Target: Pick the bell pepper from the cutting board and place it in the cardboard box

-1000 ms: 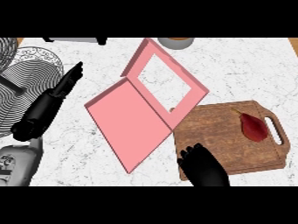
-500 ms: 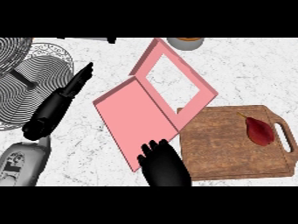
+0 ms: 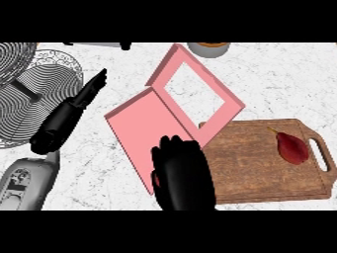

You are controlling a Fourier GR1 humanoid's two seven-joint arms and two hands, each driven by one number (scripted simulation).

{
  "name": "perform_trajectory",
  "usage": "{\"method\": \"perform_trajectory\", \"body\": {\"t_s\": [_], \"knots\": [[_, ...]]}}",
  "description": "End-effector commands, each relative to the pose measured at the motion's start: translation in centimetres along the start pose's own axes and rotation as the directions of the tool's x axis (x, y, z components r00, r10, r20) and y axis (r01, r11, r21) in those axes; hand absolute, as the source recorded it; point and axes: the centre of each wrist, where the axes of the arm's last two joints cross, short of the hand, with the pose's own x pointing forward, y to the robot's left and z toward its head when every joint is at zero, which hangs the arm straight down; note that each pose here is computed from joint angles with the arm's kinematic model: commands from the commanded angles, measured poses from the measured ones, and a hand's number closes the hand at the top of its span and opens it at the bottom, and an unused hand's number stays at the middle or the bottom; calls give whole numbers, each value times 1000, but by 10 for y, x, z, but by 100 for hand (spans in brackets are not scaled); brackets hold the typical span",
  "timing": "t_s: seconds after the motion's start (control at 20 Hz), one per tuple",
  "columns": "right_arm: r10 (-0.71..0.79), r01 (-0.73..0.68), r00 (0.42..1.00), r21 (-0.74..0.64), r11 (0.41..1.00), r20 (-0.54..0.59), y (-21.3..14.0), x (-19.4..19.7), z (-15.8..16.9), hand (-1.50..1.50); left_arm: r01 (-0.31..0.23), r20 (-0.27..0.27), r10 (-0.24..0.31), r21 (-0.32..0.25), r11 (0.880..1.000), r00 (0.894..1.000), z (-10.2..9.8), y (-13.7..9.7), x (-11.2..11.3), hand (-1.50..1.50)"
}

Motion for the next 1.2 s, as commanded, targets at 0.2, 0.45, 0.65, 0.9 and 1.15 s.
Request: {"method": "perform_trajectory", "body": {"t_s": [0.2,0.45,0.65,0.9,1.15], "knots": [[-126,65,947,-207,976,-296,-30,17,-47,150,14,9,-14,-18,1000,1000,-7,5,4,0],[-82,-4,909,-205,979,-408,-40,30,-87,150,-3,7,3,-7,1000,1000,-10,-4,1,0],[22,-57,892,-64,996,-452,-44,34,-120,150,1,11,-1,-11,1000,1000,-6,3,1,0],[58,53,854,197,979,-517,-28,17,-139,150,11,-2,-11,17,1000,1000,-5,2,-4,0],[109,85,855,344,935,-507,-13,18,-157,150,21,1,-21,33,999,1000,5,14,-5,0]]}}
